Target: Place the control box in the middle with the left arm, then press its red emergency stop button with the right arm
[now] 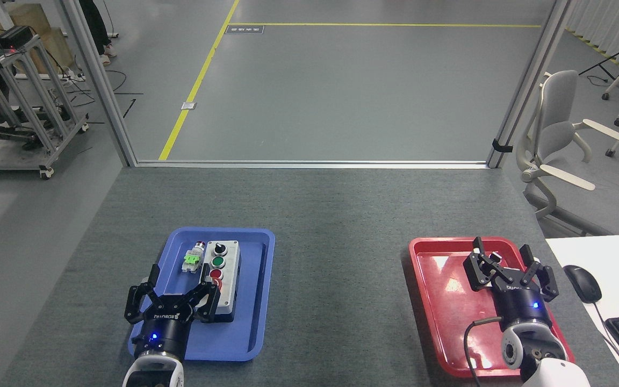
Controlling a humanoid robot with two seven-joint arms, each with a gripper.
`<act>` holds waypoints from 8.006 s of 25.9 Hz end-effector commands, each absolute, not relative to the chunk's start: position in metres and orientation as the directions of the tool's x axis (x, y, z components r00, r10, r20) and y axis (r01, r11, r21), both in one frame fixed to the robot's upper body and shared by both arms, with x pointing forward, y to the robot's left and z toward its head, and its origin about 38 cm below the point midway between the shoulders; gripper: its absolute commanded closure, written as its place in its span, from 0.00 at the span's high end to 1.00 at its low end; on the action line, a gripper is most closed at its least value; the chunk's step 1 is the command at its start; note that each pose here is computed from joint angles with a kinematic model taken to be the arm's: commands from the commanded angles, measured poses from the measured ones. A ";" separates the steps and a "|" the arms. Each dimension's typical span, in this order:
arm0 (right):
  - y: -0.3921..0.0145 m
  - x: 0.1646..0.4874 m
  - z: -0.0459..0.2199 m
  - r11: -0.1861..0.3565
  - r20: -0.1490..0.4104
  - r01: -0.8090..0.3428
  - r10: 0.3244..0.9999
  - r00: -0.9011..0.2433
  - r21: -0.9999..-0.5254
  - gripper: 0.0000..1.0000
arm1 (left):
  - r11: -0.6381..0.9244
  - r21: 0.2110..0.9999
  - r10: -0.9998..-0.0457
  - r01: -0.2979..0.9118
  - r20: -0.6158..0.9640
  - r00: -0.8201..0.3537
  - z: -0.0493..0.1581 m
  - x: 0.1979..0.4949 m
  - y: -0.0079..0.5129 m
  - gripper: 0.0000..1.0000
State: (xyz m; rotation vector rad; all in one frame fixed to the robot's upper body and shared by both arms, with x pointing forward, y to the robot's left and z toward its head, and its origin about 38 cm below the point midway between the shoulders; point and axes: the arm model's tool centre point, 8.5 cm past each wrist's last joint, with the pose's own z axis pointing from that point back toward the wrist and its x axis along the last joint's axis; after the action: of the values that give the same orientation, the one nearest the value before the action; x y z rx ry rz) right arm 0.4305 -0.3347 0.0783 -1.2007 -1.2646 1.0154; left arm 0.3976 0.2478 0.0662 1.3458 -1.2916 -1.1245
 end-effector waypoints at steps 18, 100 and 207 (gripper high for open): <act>-0.337 0.431 0.079 0.119 0.125 0.077 0.989 0.075 -0.990 0.99 | -0.037 0.989 -0.997 -0.141 -0.047 -0.064 0.070 0.396 0.253 1.00; -0.336 0.429 0.076 0.119 0.124 0.073 0.989 0.077 -0.990 0.99 | 0.011 0.992 -0.997 0.126 0.001 0.081 -0.040 0.425 0.224 0.85; -0.339 0.434 0.084 0.151 0.159 0.096 0.984 0.084 -0.984 0.99 | 0.161 0.981 -0.987 0.109 0.163 -0.007 -0.021 0.373 0.015 1.00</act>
State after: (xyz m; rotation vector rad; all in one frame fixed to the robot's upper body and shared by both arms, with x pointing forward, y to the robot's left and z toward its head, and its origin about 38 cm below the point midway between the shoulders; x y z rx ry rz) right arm 0.4350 -0.3377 0.0850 -1.2077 -1.2695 0.9908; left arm 0.3761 0.0188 -0.0214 0.9978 -1.2016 -1.1356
